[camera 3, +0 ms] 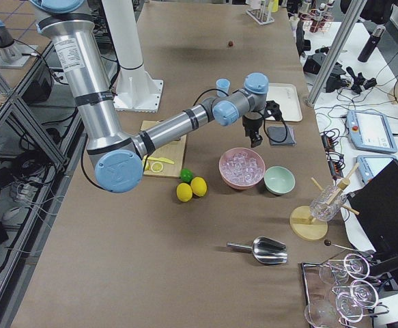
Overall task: Put ice and strawberries in cup
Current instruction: 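Lower the right gripper into the ice and grasp a cube, then carry the ice cube with the right gripper over the blue cup, then open the right gripper to drop the ice into the cup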
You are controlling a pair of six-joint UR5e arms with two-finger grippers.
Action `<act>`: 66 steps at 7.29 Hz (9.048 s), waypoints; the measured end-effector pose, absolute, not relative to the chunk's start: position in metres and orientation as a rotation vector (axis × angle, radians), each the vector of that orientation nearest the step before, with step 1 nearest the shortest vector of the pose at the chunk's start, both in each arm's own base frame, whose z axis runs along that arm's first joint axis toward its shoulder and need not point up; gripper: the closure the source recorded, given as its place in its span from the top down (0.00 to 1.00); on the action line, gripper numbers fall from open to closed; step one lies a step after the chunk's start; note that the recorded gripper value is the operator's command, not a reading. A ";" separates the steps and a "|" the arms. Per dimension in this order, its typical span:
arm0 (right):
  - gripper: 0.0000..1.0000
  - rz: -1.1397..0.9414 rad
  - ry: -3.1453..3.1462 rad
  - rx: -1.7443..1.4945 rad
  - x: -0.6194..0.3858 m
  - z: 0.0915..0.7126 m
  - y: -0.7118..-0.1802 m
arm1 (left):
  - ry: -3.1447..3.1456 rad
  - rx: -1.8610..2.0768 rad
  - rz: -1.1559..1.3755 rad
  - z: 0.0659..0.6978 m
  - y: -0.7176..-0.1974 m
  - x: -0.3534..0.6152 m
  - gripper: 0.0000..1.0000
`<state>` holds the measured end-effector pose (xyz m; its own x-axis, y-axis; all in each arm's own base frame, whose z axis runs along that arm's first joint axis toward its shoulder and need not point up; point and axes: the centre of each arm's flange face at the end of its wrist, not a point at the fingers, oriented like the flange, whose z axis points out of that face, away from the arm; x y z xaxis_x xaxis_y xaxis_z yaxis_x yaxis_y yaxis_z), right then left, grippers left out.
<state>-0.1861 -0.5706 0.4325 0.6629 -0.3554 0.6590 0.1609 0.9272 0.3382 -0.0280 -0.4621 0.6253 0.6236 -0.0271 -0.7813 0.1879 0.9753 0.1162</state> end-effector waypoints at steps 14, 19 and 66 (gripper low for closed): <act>0.69 -0.264 -0.802 0.239 -0.220 0.514 -0.581 | 0.892 0.206 -0.123 0.634 -0.451 -0.029 0.98; 0.69 -0.270 -0.790 0.244 -0.225 0.521 -0.577 | 0.893 0.209 -0.121 0.633 -0.453 -0.029 0.98; 0.31 -0.102 -0.870 0.243 -0.606 0.118 -0.465 | 0.890 0.195 -0.127 0.641 -0.454 -0.029 0.98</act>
